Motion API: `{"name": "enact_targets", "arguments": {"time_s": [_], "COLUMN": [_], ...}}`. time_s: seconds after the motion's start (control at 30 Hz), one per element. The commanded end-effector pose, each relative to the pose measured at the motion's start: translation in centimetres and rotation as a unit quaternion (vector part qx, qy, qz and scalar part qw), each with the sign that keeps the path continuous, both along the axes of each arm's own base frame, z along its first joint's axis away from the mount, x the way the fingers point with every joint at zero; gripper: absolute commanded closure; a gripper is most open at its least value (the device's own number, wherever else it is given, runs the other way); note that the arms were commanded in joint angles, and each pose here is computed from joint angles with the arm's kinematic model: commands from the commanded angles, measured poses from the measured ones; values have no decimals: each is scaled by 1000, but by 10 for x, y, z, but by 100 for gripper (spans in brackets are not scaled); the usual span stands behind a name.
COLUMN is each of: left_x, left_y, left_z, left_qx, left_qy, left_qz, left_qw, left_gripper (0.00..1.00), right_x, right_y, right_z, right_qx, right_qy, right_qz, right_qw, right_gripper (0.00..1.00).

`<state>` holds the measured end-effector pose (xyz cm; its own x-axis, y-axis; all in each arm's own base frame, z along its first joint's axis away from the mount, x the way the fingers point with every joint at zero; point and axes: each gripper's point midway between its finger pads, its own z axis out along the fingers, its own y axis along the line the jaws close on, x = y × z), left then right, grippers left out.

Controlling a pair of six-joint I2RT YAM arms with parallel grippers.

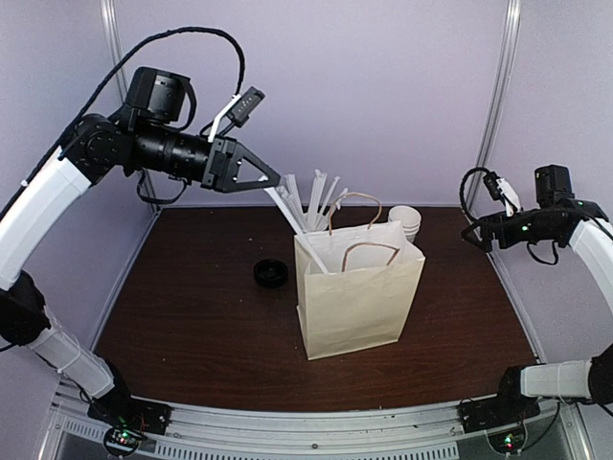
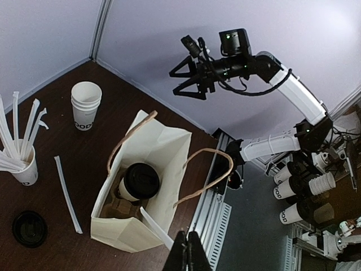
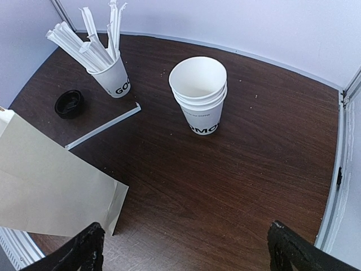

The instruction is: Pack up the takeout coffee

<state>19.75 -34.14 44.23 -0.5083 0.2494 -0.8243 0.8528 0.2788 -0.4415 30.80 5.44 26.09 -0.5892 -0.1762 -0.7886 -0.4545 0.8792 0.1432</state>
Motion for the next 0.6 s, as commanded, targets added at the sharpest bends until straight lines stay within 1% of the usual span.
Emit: {"name": "enact_targets", "arguments": {"time_s": [0.0, 0.03, 0.07, 0.1, 0.17, 0.2, 0.23, 0.27, 0.37, 0.43, 0.5, 0.57], "left_x": [18, 21, 24, 27, 29, 29, 29, 29, 29, 34, 43, 56], "left_y": [-15, -18, -20, -23, -29, -31, -32, -32, -26, -15, 3, 28], "left_z": [-11, -17, -23, -29, -36, -37, -35, -32, -15, -7, -5, -10], "left_qx": [8, 15, 21, 25, 30, 29, 26, 22, 2, 5, 28, 66], "left_qy": [-14, -9, -3, 3, 13, 15, 12, 5, -34, -68, -108, -145], "left_qz": [12, 13, 14, 13, 8, 3, 1, -1, 10, 38, 84, 145], "left_qw": [1000, 1000, 1000, 1000, 999, 999, 1000, 1000, 999, 997, 990, 977], "left_gripper": [100, 100, 95, 86, 60, 49, 34, 26, 16, 11, 3, 2], "right_x": [1, 1, 1, 1, 1, 1, 1, 1, 1, 1, 0, 2], "right_y": [-2, -2, -3, -3, -3, -3, -2, -3, -2, -2, -2, -4], "right_z": [3, 3, 2, 2, 1, 1, 1, 2, 2, 2, 4, 14], "right_qx": [-4, -4, -5, -5, -5, -5, -5, -5, -6, -7, -9, -9], "right_qy": [-13, -13, -14, -14, -16, -16, -15, -15, -15, -15, -16, -23], "right_qz": [-3, -3, -2, -3, -3, -3, -2, -3, -1, 1, 1, -6], "right_qw": [1000, 1000, 1000, 1000, 1000, 1000, 1000, 1000, 1000, 1000, 1000, 1000], "right_gripper": [0, 0, 0, 0, 0, 0, 0, 0, 0, 0, 0, 0]}}
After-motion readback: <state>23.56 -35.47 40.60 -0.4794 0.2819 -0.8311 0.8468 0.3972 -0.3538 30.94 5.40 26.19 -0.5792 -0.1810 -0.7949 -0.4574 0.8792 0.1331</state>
